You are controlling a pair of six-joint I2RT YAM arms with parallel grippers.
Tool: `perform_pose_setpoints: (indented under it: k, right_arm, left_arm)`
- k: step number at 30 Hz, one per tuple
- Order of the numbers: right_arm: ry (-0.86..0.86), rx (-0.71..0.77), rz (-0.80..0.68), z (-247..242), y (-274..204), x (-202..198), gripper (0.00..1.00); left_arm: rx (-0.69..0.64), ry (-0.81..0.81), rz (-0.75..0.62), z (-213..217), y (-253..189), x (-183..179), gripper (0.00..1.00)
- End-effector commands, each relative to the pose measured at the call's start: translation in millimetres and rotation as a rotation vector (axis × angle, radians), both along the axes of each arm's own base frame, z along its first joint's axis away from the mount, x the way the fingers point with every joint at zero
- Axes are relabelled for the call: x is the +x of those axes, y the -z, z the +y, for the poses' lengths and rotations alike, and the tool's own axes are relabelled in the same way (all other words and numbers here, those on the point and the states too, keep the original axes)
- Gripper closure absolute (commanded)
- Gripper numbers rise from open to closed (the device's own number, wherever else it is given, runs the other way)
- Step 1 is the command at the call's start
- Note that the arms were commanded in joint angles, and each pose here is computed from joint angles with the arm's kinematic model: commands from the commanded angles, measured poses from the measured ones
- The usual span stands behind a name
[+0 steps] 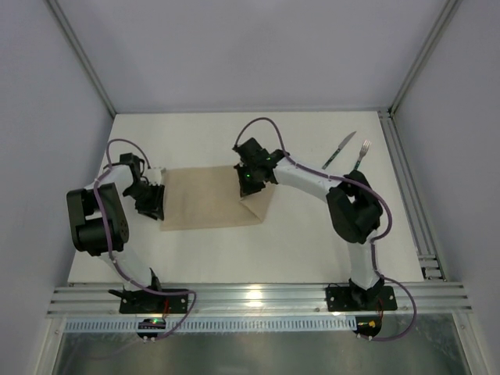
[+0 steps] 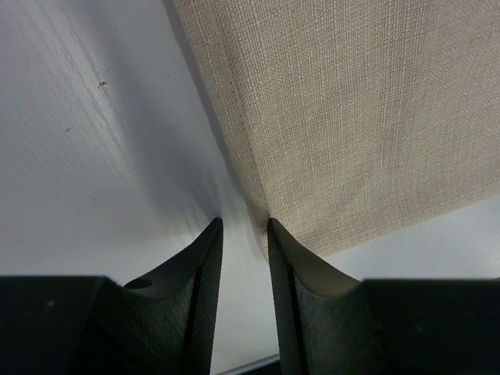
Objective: Fold the napkin into a case and place the utensils inside
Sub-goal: Fold the rectangle-folded napkin at the center of the board.
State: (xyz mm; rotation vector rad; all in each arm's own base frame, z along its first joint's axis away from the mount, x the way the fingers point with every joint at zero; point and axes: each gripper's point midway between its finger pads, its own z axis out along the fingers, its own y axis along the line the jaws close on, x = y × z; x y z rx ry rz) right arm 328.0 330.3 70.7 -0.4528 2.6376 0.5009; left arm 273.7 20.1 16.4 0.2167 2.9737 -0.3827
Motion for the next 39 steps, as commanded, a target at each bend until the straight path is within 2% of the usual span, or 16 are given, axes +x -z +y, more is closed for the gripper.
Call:
perform_pose_setpoints:
  k: [1,2,4,5,7,8,10,14,17,21,25,32,37,39]
  right_arm:
    - [-0.155,0.094,-0.014,72,-23,-9,0.96]
    - [-0.19,0.1,0.029,88,-5,-16,0.96]
    - [-0.262,0.168,0.007,133,-23,-24,0.96]
    - [-0.286,0.162,0.037,145,-4,-29,0.96]
    - [-0.363,0.234,0.022,180,-23,-42,0.96]
    - [-0.392,0.236,0.038,189,-12,-47,0.96]
    - [-0.475,0.298,0.01,214,-28,-58,0.96]
    - [-0.521,0.407,-0.009,236,-43,-65,0.96]
    - [-0.54,0.482,0.012,249,-48,-70,0.96]
    - [-0.528,0.509,0.028,257,-42,-69,0.97]
    - [-0.491,0.52,0.019,263,-41,-61,0.97]
    - [-0.439,0.546,0.11,265,-17,-55,0.96]
    - [-0.467,0.586,0.169,272,-13,-62,0.96]
    - [-0.465,0.601,0.165,274,-14,-59,0.92]
  left_arm:
    - [-0.028,-0.011,-0.019,-3,4,10,0.69]
    - [-0.03,-0.009,-0.019,-3,4,10,0.7]
    - [-0.033,-0.012,-0.009,-4,7,10,0.71]
    - [-0.038,-0.012,-0.007,-5,8,10,0.72]
    - [-0.044,-0.007,0.0,-5,11,9,0.73]
    - [-0.047,-0.004,-0.002,-6,12,10,0.73]
    - [-0.056,-0.006,0.004,-7,15,9,0.75]
    - [-0.072,-0.005,0.012,-8,17,11,0.8]
    - [-0.085,-0.005,0.014,-9,18,13,0.83]
    - [-0.093,-0.011,0.01,-9,17,13,0.86]
    - [-0.097,-0.012,0.012,-9,17,13,0.87]
    - [-0.086,-0.027,-0.007,-2,12,17,0.86]
    - [-0.086,-0.031,-0.01,-1,11,17,0.86]
    - [-0.085,-0.027,-0.008,-1,11,16,0.85]
